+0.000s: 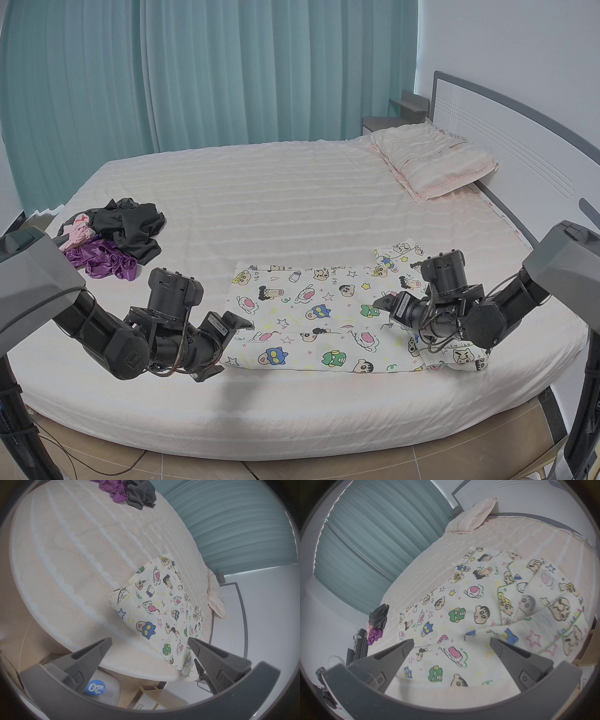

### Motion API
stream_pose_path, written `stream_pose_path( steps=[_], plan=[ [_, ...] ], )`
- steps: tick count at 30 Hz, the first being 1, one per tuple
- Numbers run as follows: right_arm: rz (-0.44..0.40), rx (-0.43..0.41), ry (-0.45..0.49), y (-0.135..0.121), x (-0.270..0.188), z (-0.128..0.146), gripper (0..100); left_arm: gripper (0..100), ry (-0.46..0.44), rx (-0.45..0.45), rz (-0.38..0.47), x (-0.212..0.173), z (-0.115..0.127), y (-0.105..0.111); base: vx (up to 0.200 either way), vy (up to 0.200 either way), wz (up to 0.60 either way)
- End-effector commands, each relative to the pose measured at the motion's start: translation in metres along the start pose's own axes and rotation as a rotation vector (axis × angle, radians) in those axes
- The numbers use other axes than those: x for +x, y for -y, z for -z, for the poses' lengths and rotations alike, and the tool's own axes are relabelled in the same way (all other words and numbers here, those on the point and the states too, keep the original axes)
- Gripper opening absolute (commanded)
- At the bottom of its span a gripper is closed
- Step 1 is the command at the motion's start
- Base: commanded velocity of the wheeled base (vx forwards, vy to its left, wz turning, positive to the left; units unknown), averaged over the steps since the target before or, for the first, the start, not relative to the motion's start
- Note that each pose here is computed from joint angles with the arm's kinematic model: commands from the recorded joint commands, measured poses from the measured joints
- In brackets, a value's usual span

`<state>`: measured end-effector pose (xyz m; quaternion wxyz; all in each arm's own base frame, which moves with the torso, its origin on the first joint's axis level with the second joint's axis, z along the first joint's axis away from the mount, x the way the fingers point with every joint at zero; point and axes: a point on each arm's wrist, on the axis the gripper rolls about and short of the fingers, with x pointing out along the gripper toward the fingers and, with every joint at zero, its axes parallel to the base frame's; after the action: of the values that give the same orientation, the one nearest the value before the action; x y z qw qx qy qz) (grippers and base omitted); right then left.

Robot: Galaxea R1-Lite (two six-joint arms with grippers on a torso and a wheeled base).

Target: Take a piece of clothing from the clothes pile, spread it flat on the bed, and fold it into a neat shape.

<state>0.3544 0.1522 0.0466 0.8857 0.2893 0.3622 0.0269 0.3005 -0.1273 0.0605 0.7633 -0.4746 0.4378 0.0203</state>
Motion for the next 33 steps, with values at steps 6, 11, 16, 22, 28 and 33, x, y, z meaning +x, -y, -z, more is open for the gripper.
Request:
stream_pose_path(
  steps=[6,11,16,22,28,33],
  plan=[
    [-0.087,0.029,0.081,0.027,-0.062,0.017,100,100,0.016,0.001,0.043,-0.009,-0.001,0.003,0.167,0.000,0.00],
    [-0.099,0.016,0.099,0.034,-0.053,0.024,100,100,0.014,-0.002,0.040,-0.009,-0.002,0.002,0.200,0.000,0.00],
    [-0.121,0.031,0.141,0.033,-0.065,0.011,100,100,0.013,0.001,0.039,-0.009,-0.001,0.002,0.200,0.000,0.00],
    [-0.116,0.031,0.136,0.035,-0.066,0.012,100,100,0.010,0.004,0.032,-0.008,0.001,0.000,0.100,0.000,0.00],
    [-0.114,0.030,0.134,0.035,-0.067,0.014,100,100,0.002,0.006,0.023,-0.008,0.002,-0.002,0.000,0.000,0.00],
    [-0.113,0.028,0.130,0.035,-0.067,0.015,100,100,-0.005,0.008,0.022,-0.008,0.004,-0.003,0.000,-0.080,0.00]
  ],
)
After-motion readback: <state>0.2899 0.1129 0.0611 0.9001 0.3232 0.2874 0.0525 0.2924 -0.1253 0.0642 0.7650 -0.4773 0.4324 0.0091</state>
